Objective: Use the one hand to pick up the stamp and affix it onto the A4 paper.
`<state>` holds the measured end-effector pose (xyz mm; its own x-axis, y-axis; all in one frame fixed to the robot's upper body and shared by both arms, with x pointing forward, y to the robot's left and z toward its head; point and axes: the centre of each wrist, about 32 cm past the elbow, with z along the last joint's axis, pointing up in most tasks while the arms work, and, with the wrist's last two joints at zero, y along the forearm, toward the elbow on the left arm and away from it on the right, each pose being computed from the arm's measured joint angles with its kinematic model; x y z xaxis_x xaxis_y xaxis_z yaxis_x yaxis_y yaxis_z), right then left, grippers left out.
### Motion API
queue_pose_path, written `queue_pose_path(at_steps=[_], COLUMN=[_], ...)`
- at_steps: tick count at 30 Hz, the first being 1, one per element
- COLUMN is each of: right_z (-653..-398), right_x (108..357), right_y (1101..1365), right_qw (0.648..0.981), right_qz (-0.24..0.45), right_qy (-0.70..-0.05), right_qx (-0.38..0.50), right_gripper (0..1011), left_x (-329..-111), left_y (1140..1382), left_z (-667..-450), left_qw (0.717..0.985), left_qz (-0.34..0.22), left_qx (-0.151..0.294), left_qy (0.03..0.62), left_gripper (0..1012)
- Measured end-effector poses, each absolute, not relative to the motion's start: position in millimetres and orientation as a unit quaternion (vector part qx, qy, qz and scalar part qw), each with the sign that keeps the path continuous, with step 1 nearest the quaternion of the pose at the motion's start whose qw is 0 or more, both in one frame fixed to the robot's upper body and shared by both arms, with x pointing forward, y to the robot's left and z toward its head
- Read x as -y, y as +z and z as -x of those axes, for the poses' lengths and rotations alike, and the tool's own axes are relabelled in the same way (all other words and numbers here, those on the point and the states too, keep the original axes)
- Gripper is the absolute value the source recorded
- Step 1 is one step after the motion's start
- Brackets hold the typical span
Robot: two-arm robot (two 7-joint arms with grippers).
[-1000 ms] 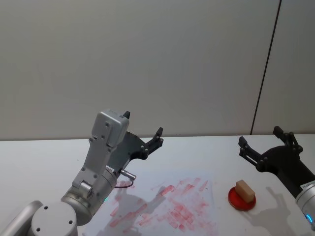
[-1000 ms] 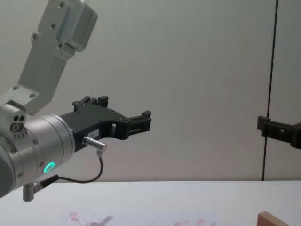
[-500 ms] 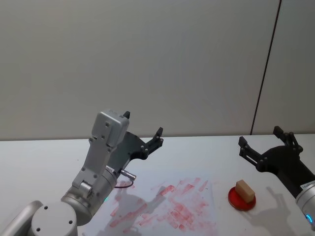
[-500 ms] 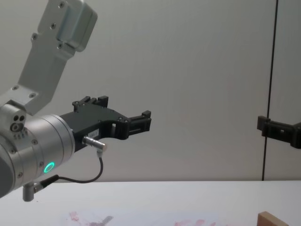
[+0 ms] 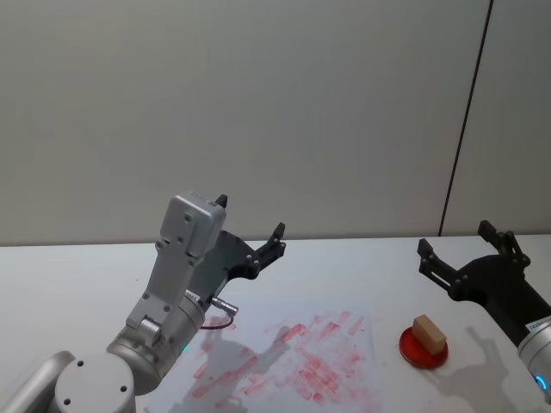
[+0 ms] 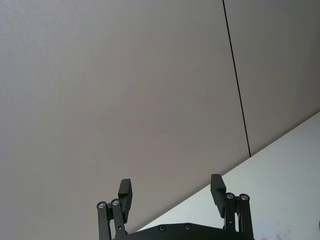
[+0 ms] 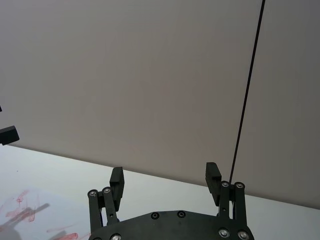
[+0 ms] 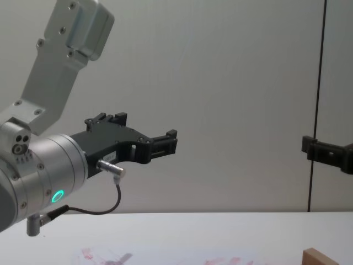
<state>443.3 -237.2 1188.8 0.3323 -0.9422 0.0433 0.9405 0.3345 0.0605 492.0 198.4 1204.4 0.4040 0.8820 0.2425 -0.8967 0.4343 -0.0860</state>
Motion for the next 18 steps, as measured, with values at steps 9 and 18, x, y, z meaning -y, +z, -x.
queue_pose_path(at_steps=[9,18], right_z=[-440.3,-430.6], right_x=[242.6,254.2], right_y=[1189.8,1189.5], right_qw=[0.81,0.793], right_qz=[-0.012,0.003], right_qy=[-0.586,-0.609], right_qx=[0.03,0.016], right_gripper=[1001,1001], left_x=[-198.4,-198.4], left_y=[1204.4,1204.4], left_z=[-492.0,-492.0], left_qw=[0.837,0.837], left_qz=[-0.029,-0.029], left_qx=[0.126,0.126], left_qy=[0.531,0.531], left_gripper=[1001,1001])
